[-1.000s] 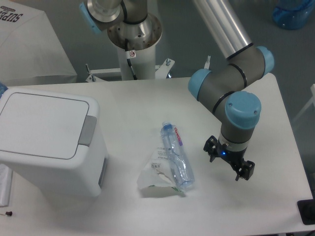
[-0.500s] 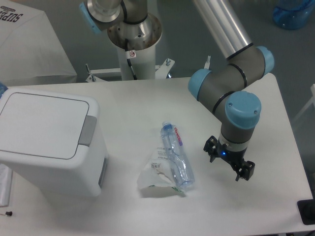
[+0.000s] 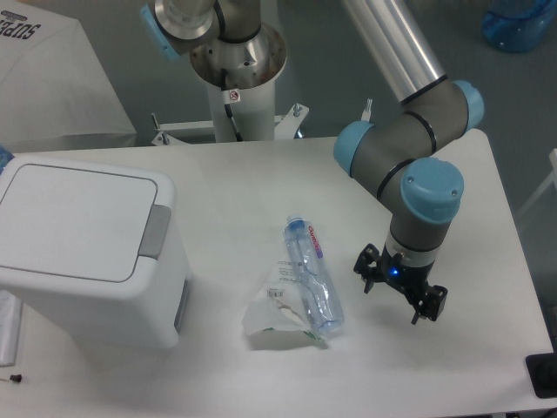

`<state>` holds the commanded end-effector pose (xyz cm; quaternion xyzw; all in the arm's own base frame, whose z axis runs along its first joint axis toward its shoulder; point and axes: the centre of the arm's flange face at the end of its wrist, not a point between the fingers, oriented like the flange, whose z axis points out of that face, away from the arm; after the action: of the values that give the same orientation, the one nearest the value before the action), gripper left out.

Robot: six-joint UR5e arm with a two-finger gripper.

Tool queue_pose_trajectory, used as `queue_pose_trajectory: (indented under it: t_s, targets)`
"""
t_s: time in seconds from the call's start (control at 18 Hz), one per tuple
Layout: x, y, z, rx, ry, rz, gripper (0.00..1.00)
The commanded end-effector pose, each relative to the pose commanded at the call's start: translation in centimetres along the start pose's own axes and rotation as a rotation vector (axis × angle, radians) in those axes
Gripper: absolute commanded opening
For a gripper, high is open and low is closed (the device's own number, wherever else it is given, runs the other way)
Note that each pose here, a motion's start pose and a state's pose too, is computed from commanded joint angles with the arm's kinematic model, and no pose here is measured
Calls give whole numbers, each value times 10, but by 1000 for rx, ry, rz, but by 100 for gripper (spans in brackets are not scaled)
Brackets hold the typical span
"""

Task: Open the trash can
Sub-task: 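Move the gripper up and over toward the white trash can lid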

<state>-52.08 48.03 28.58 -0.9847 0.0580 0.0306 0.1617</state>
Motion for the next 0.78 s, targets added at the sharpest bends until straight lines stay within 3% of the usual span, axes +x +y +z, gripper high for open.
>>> queue_pose_trajectory:
  t_s: [0.39, 0.78]
  targets:
    - [0, -32, -33, 219, 68, -237, 100]
    - [22, -62, -104, 377, 108, -385, 100]
